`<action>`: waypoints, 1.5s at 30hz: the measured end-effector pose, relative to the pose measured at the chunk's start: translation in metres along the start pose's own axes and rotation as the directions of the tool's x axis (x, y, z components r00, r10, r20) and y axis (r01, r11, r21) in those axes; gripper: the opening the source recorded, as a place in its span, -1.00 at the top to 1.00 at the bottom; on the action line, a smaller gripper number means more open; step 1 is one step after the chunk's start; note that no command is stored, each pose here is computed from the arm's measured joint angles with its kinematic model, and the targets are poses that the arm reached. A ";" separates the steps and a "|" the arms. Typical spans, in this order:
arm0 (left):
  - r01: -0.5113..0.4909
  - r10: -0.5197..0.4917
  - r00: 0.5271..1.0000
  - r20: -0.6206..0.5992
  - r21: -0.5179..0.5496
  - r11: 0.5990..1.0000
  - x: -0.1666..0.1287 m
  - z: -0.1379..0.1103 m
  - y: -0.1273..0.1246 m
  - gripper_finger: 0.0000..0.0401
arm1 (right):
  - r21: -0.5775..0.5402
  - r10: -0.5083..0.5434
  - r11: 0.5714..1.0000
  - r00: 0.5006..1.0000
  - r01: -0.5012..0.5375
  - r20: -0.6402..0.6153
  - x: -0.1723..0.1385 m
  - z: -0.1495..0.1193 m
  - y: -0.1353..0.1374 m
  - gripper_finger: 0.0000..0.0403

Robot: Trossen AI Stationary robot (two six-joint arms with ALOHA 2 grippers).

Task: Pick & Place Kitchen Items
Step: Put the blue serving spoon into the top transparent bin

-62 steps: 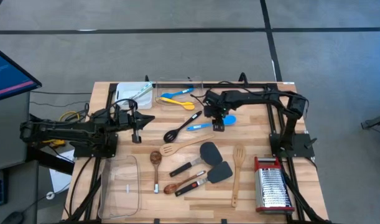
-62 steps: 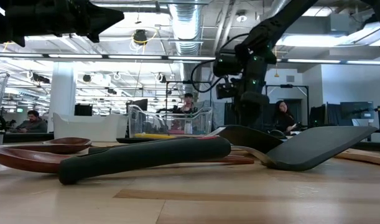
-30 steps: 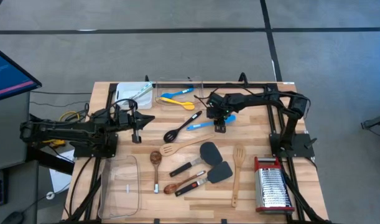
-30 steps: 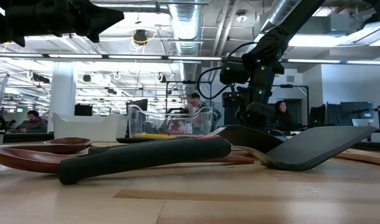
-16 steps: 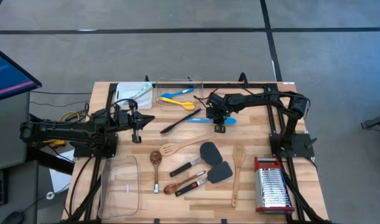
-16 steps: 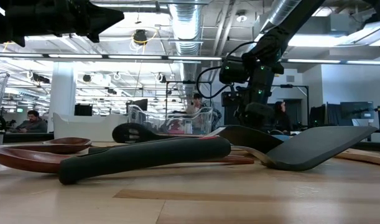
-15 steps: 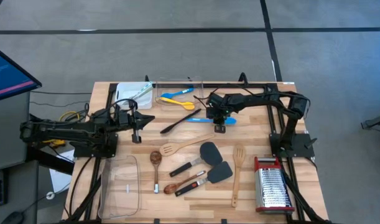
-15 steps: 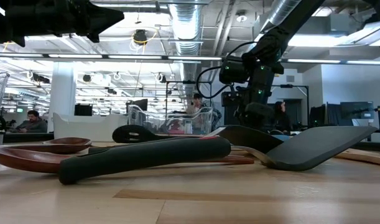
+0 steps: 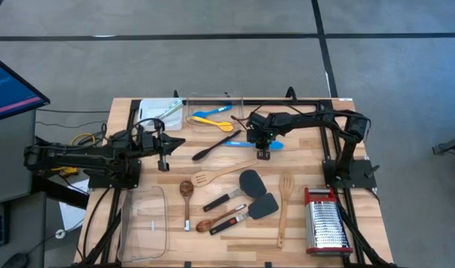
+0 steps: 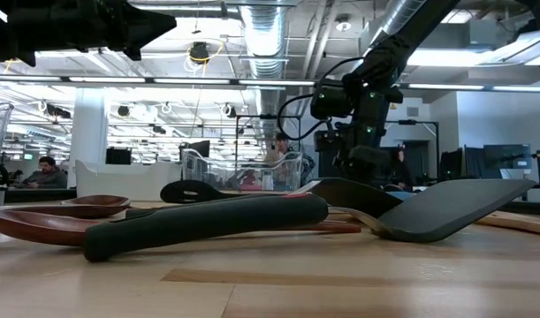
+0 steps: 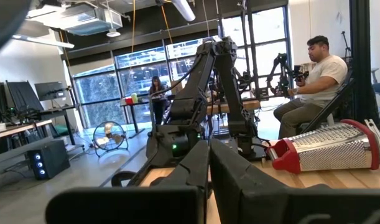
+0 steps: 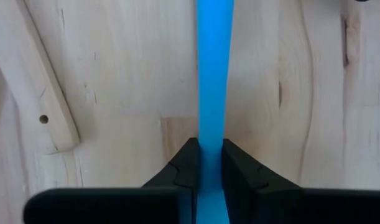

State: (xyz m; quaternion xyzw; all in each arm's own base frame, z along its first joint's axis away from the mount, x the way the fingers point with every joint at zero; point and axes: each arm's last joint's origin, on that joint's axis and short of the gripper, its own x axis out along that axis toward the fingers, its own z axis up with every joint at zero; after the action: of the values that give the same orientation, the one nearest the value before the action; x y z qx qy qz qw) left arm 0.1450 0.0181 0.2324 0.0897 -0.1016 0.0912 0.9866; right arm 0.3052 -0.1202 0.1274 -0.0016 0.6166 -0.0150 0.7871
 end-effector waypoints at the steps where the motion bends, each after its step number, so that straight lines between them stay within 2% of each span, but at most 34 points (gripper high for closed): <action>1: 0.000 0.000 1.000 0.000 0.000 1.000 0.000 0.000 0.000 0.98 | -0.001 0.001 1.000 1.000 -0.001 -0.003 0.000 0.000 0.001 0.82; 9: 0.000 0.000 1.000 0.000 0.000 1.000 0.000 0.000 0.000 0.98 | 0.004 0.012 1.000 1.000 -0.012 -0.021 -0.004 -0.002 0.006 0.82; 13: 0.000 0.000 1.000 0.000 0.000 1.000 0.000 0.000 0.000 0.98 | 0.006 0.030 1.000 0.999 -0.030 -0.027 -0.016 -0.006 0.009 0.82; 23: 0.000 0.000 1.000 0.000 0.000 1.000 0.000 0.000 0.000 0.98 | -0.015 -0.008 1.000 0.992 0.010 0.128 -0.079 -0.004 0.029 0.82; 27: 0.000 0.000 1.000 0.000 0.000 1.000 0.000 0.000 0.000 0.98 | -0.031 -0.058 0.997 0.979 0.066 0.198 -0.103 -0.004 0.042 0.83; 35: 0.000 0.000 1.000 0.000 0.000 1.000 0.000 0.000 0.000 0.98 | -0.035 -0.169 0.980 0.918 0.194 0.358 -0.142 -0.004 0.067 0.83; 40: 0.000 0.000 1.000 0.000 0.000 1.000 0.000 0.000 0.000 0.98 | -0.031 -0.226 0.961 0.849 0.273 0.477 -0.155 0.005 0.079 0.83; 45: 0.000 0.000 1.000 0.001 0.000 1.000 0.000 0.000 0.000 0.98 | -0.055 -0.228 0.945 0.771 0.323 0.595 -0.160 0.018 0.083 0.83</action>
State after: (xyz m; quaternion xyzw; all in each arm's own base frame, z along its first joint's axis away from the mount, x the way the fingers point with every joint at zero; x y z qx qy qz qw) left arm 0.1450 0.0181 0.2324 0.0898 -0.1019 0.0914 0.9865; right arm 0.2865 -0.0330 0.2858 -0.1574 0.3391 -0.0816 0.9239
